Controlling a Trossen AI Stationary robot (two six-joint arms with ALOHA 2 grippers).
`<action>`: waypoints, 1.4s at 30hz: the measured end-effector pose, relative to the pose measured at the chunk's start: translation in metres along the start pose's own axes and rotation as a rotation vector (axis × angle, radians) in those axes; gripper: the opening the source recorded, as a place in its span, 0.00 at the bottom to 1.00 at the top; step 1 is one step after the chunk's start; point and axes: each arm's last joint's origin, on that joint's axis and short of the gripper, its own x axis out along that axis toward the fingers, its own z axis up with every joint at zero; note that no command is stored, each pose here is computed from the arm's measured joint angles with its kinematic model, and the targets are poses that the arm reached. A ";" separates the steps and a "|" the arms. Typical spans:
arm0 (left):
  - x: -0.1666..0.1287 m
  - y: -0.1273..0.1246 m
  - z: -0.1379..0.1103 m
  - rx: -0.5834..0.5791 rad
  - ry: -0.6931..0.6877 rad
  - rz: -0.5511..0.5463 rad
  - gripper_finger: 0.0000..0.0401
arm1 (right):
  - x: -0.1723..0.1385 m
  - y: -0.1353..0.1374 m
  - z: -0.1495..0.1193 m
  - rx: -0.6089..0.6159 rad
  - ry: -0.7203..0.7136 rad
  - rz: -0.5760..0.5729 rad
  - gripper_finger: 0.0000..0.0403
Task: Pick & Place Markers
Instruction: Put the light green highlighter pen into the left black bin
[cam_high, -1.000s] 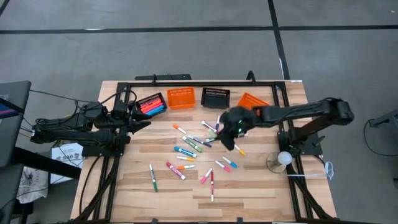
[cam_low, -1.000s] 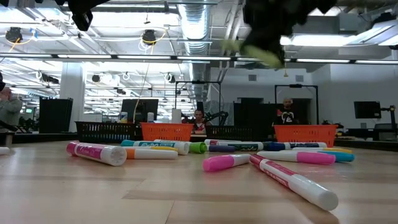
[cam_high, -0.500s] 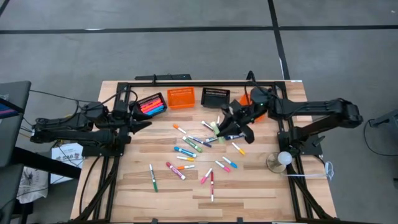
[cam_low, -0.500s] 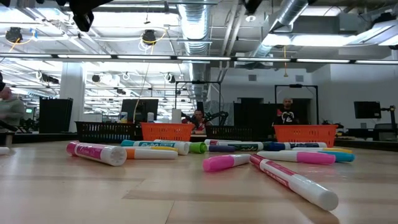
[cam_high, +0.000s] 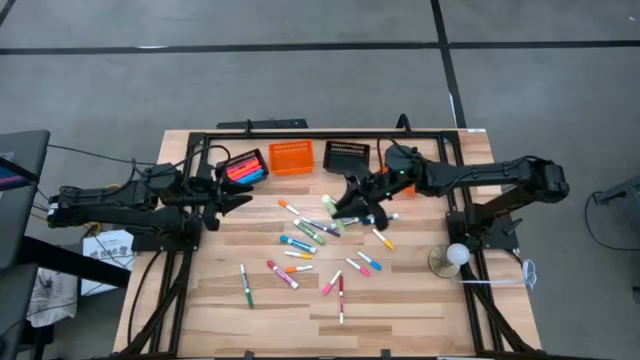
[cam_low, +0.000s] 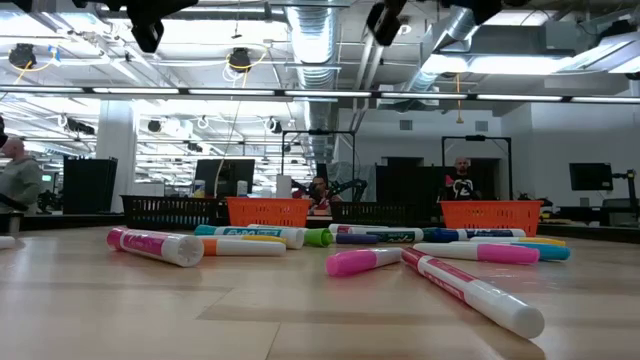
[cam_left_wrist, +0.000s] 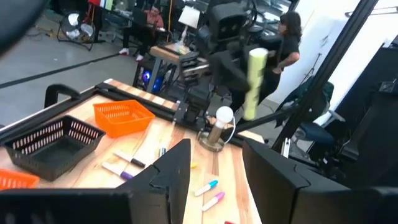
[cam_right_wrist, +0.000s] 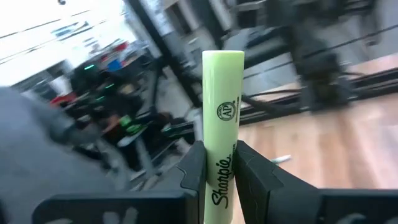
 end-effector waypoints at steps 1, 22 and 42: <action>0.001 0.000 0.000 -0.002 -0.003 -0.002 0.36 | 0.001 -0.004 0.000 -0.001 -0.015 -0.030 0.12; 0.029 -0.004 0.002 0.007 -0.031 -0.098 0.36 | 0.083 -0.054 0.038 -0.076 -0.137 -0.183 0.12; 0.029 -0.005 0.009 0.037 -0.115 -0.103 0.36 | 0.103 -0.055 0.049 -0.089 -0.150 -0.156 0.12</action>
